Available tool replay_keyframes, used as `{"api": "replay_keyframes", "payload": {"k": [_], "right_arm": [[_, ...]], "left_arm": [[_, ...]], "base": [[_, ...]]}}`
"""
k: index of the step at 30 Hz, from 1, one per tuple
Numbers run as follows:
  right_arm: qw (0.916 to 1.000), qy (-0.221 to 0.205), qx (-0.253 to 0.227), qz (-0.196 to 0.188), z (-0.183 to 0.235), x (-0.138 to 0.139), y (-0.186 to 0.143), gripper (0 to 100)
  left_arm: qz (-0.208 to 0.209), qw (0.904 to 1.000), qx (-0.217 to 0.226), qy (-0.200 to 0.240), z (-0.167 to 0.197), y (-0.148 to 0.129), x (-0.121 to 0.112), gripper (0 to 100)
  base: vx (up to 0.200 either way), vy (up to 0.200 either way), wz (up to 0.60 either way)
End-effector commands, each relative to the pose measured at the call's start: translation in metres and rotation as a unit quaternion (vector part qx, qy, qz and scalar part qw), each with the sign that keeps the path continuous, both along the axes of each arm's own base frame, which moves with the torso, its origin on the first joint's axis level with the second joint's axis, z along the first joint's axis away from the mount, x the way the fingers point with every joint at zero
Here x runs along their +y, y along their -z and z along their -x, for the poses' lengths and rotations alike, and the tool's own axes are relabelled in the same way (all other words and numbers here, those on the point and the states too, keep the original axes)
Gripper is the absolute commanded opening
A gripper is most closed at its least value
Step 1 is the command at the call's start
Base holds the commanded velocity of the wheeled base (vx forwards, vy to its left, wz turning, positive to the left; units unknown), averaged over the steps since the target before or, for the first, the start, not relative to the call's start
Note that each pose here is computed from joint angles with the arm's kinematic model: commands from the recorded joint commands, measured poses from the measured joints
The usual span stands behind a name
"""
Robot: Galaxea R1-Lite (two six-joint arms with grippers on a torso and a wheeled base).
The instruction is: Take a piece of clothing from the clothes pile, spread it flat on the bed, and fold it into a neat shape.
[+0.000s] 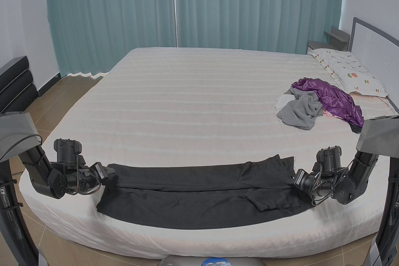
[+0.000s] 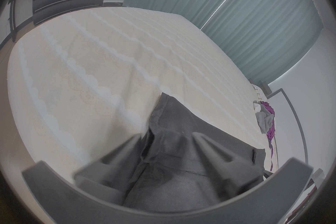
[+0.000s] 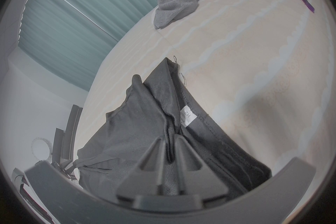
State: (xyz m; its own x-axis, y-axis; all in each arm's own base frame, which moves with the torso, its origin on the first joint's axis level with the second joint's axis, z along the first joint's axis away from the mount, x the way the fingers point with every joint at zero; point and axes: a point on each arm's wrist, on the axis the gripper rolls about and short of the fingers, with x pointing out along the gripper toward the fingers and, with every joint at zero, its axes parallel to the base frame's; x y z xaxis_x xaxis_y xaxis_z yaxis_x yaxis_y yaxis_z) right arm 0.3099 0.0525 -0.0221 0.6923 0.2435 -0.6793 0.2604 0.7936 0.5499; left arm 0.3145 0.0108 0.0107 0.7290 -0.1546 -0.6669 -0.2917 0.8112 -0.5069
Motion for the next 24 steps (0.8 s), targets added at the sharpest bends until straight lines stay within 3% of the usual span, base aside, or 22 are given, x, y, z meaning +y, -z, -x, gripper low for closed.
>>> {"api": "replay_keyframes", "payload": {"k": [1,8,15,20,24], "right_arm": [[1.0000,0.002,-0.006,-0.004,-0.001,-0.001,-0.003,100],[0.9990,0.017,-0.036,-0.022,-0.006,-0.015,-0.023,100],[0.9982,0.011,-0.025,-0.054,-0.008,-0.033,-0.017,100],[0.9975,-0.002,-0.012,-0.070,-0.008,-0.035,-0.009,100],[0.9969,-0.004,-0.008,-0.079,-0.009,-0.038,-0.005,100]], "left_arm": [[0.000,1.0000,-0.004,-0.001,0.000,-0.002,0.000,100],[0.001,0.9998,-0.021,-0.001,0.000,-0.012,0.001,100],[0.008,0.9996,-0.018,0.018,-0.003,-0.007,-0.001,100],[-0.030,0.9971,0.002,0.069,-0.005,0.016,-0.007,100],[-0.047,0.9954,-0.004,0.083,-0.004,0.020,-0.007,100]], "base": [[0.000,0.000,0.00],[0.000,0.000,0.00],[0.000,0.000,0.00],[0.000,0.000,0.00],[0.000,0.000,0.00]]}}
